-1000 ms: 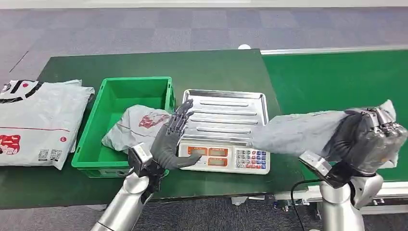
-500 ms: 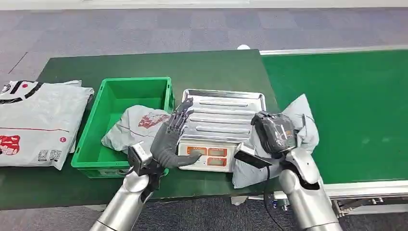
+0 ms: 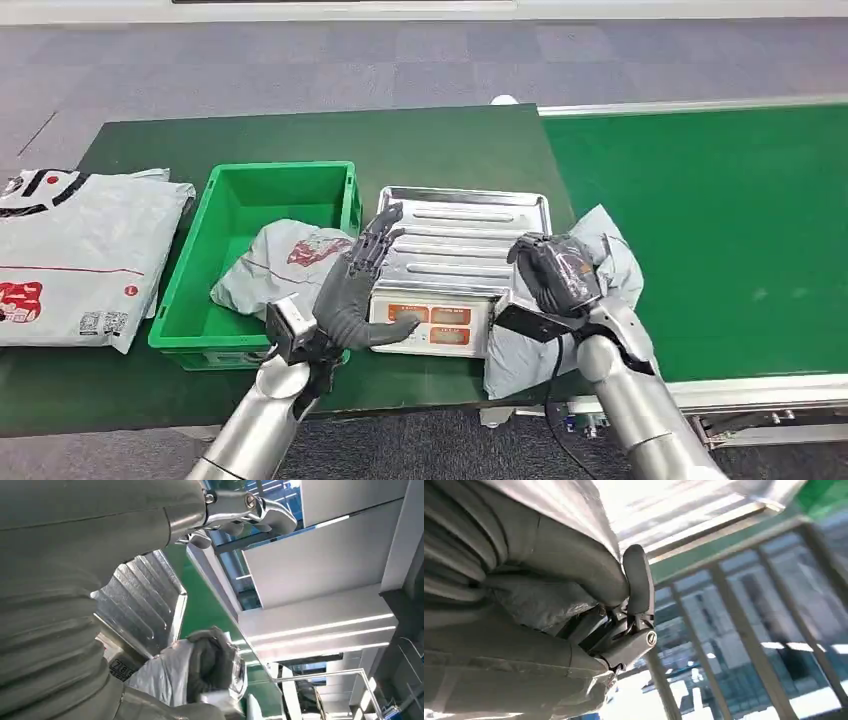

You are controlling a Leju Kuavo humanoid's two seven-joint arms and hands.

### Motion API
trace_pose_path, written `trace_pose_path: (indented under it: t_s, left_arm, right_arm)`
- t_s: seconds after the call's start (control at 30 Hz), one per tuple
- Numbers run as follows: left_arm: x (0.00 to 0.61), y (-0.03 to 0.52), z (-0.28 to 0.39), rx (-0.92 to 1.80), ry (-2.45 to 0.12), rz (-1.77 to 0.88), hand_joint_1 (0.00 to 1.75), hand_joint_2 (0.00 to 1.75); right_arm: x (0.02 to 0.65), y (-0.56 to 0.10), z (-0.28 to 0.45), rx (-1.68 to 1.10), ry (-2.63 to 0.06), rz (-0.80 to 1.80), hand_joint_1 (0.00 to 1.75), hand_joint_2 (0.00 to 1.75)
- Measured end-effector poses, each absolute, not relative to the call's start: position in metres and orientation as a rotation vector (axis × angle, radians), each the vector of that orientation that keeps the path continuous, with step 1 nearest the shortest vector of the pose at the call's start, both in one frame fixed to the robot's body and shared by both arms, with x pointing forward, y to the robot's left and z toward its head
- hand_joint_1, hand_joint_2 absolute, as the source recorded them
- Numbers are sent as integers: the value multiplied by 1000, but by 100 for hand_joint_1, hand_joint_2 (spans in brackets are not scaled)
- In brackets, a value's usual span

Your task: Moved the parcel from conveyor to table for the left to box.

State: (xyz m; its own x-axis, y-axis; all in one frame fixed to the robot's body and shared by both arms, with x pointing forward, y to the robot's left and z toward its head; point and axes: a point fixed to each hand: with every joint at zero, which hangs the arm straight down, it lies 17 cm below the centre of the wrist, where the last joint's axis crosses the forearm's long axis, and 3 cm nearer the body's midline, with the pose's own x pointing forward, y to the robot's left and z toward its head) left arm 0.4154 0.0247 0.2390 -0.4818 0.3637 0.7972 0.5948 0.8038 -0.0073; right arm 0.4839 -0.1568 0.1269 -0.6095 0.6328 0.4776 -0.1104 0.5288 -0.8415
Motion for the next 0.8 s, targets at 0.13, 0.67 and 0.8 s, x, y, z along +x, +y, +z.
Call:
trace_pose_path:
  t_s: [0.13,0.67,0.8]
  left_arm:
    - [415,24,240,-711,-2126,-342,0,175]
    - [414,23,241,-722,-2126,-341,0,175]
    - [413,17,245,-756,-2124,-348,0,175]
  right_arm:
    - [479,-157,135,-407,-1983,1117,175,175]
    - [473,-156,152,-397,-2052,1067,175,175]
    - [475,-153,207,-185,-2182,884,175,175]
